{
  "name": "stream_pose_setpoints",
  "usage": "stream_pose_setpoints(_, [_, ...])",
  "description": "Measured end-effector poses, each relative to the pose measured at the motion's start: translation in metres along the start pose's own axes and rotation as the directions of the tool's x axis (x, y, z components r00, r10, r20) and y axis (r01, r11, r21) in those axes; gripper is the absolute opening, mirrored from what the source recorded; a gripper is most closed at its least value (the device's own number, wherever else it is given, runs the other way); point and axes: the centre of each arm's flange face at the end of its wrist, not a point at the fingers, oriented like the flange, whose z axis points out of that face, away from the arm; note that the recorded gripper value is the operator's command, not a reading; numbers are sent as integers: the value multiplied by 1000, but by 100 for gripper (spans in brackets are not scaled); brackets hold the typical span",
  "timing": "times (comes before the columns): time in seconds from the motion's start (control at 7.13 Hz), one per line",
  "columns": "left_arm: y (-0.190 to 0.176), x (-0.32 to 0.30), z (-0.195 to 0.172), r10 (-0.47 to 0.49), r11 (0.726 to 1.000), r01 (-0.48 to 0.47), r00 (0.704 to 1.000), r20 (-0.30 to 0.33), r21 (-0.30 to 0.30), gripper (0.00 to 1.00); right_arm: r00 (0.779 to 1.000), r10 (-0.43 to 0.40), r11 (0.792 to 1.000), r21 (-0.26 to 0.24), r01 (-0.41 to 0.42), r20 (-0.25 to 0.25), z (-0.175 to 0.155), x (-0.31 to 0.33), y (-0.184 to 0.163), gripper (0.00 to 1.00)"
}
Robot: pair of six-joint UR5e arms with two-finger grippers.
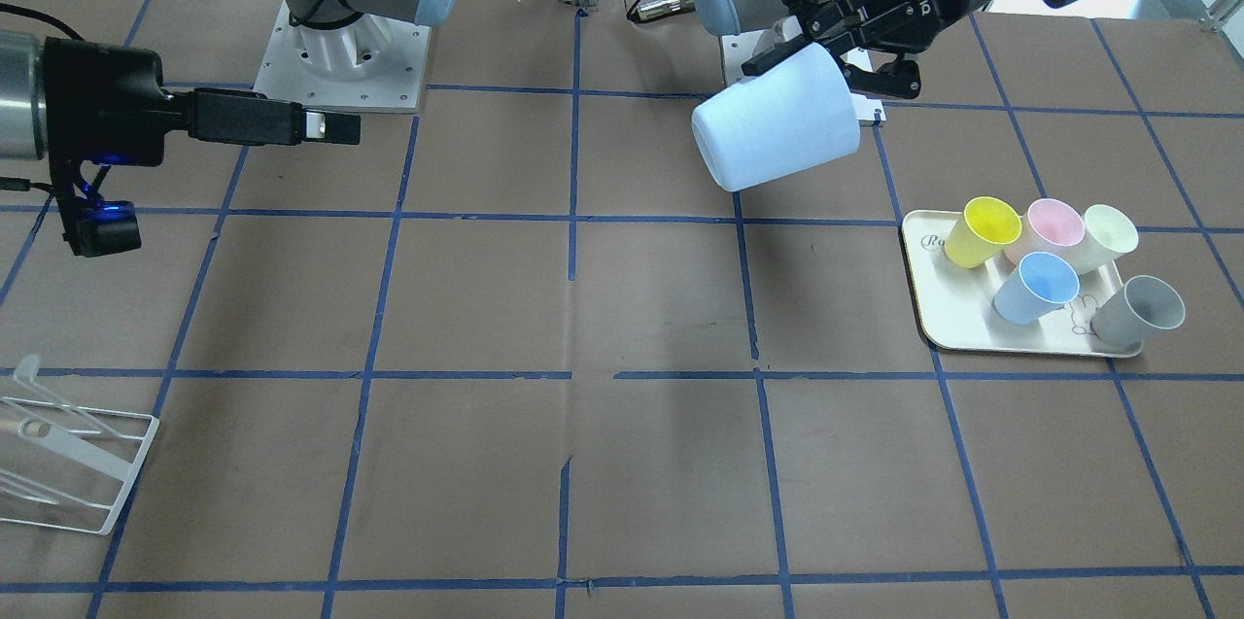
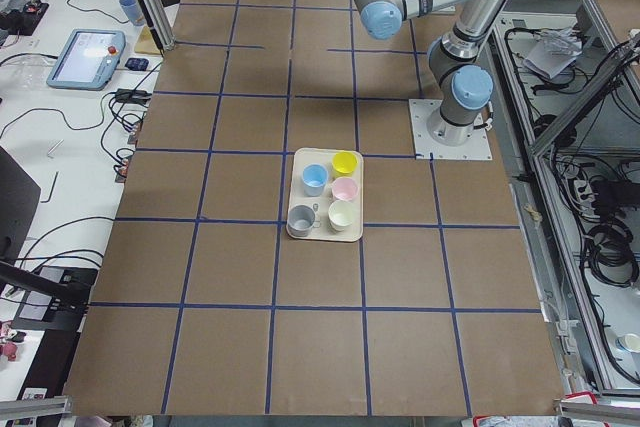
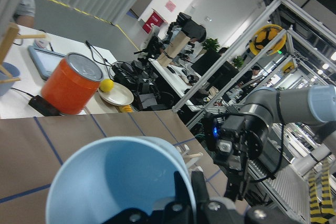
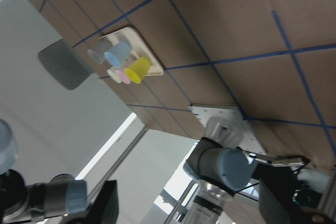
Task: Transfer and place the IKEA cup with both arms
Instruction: 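Open the right gripper and withdraw it while the left gripper holds the cup, then lower the cup onto the white tray with the left gripper while the right arm returns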
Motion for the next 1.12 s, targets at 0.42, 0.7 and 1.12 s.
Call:
stream_pose_setpoints(0.42, [11,-37,-15,-73,992,104,930,359,-67,0,895,119,953,303,19,-430,-22,-3,31,100])
stream_pose_setpoints(0.7, [32,-70,-26,-26,961,183,809,587,-209,0,797,164,913,395,100,-581,7,-31,42,100])
stream_pose_setpoints(1.12, [58,-130,-65,189,843,283,640,745,-457,0,755,178,859,474,194,-631,54,-29,34,100])
